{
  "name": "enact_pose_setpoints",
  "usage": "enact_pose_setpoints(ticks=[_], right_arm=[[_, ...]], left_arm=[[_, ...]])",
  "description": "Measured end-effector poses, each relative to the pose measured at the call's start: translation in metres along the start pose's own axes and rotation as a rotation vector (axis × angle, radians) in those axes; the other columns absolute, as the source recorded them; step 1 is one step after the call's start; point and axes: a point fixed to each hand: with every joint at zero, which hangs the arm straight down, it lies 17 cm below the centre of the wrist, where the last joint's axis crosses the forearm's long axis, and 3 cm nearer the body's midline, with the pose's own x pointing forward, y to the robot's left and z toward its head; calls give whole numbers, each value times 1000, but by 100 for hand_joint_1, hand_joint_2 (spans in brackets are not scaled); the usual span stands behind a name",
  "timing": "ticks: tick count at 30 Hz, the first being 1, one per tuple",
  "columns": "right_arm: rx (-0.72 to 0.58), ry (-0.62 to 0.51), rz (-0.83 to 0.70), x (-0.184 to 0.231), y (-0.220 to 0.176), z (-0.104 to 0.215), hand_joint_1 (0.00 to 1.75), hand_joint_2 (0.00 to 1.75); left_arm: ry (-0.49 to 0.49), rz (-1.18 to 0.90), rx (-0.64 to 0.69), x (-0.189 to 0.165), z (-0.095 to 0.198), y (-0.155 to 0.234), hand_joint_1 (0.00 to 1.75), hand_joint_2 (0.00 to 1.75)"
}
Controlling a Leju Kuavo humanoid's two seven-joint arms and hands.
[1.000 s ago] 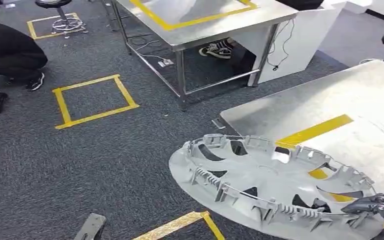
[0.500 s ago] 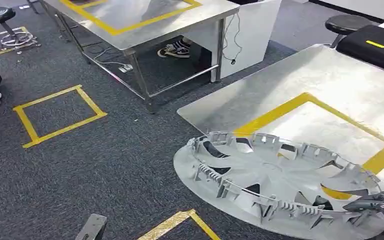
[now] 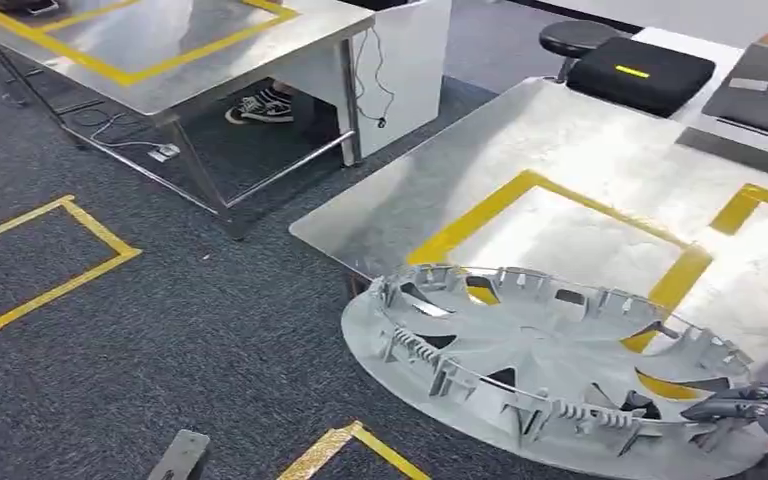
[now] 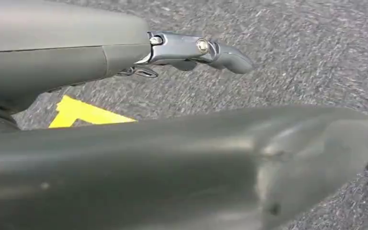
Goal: Take the parts from the cabinet and place them on the table.
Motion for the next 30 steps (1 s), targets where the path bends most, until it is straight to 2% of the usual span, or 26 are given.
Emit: enact_pose_setpoints(ticks=[8,12,16,22,30], right_arm=[[-1,0,-2,0,0,-1,175,175],[-6,5,-10,-2,4,-6,175,175],[-1,-6,-8,-3,15,-12,175,175],[26,34,-4,-17,34,-10,175,175],[44,64,8,-23,38,-4,175,175]], left_arm=[[7,6,1,-1,0,-2,0,0],[31,29,27,17,-11,-6,0,0],[1,53,32,42,-21,-8,0,0],[7,74,34,35,-17,-9,0,0],[10,102,54,35,-18,-3,0,0]])
